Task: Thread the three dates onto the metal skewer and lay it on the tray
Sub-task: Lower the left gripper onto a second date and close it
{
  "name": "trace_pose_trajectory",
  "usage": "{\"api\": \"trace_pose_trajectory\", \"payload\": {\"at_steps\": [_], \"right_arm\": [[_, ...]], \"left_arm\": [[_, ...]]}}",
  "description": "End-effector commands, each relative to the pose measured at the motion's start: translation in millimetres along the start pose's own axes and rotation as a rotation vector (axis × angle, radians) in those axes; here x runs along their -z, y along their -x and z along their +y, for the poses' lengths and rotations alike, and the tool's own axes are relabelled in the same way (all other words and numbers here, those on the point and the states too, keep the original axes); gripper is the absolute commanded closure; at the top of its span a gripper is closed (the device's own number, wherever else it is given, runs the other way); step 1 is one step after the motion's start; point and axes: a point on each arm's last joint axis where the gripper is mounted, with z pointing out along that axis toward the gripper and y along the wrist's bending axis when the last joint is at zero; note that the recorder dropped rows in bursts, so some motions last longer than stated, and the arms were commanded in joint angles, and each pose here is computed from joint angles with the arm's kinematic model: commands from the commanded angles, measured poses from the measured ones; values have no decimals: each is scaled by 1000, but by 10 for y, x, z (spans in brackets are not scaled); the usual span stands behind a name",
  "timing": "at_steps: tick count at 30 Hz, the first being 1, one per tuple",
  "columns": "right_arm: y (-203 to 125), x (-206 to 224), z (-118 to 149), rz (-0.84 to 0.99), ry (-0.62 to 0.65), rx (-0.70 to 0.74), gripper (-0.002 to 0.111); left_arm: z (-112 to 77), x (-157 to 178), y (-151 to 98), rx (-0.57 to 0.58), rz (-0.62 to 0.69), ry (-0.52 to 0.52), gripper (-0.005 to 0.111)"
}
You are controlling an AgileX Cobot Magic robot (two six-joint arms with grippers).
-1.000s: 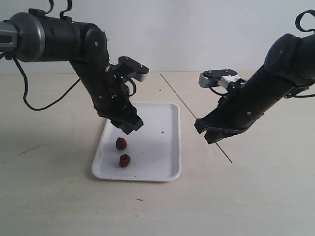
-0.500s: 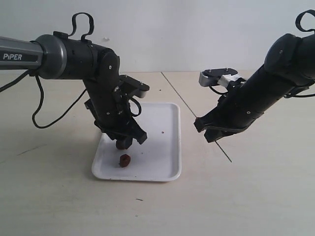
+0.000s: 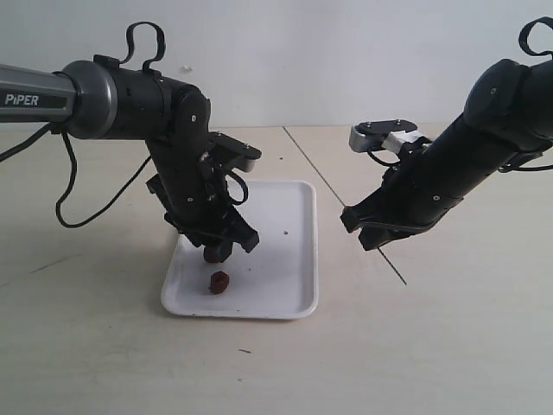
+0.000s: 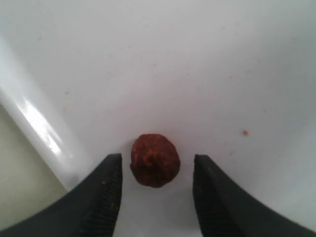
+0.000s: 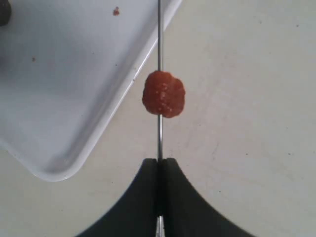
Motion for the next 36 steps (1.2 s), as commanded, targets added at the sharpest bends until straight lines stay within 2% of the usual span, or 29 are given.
{"api": "trace_pose_trajectory", "payload": {"at_steps": [1,9,17,36], "right_arm": [[5,30,-9,-15,-6,-5,108],[5,30,-9,-15,-6,-5,108],[5,30,-9,-15,-6,-5,108],[5,30,-9,-15,-6,-5,108]], "left_arm": [[-13,16,15,20,-15,2,61],[-11,16,25,24,-26,3,61],[-14,-133,-4,28,15,-1,61],[-15,-131,-5,29,17,-3,63]]}}
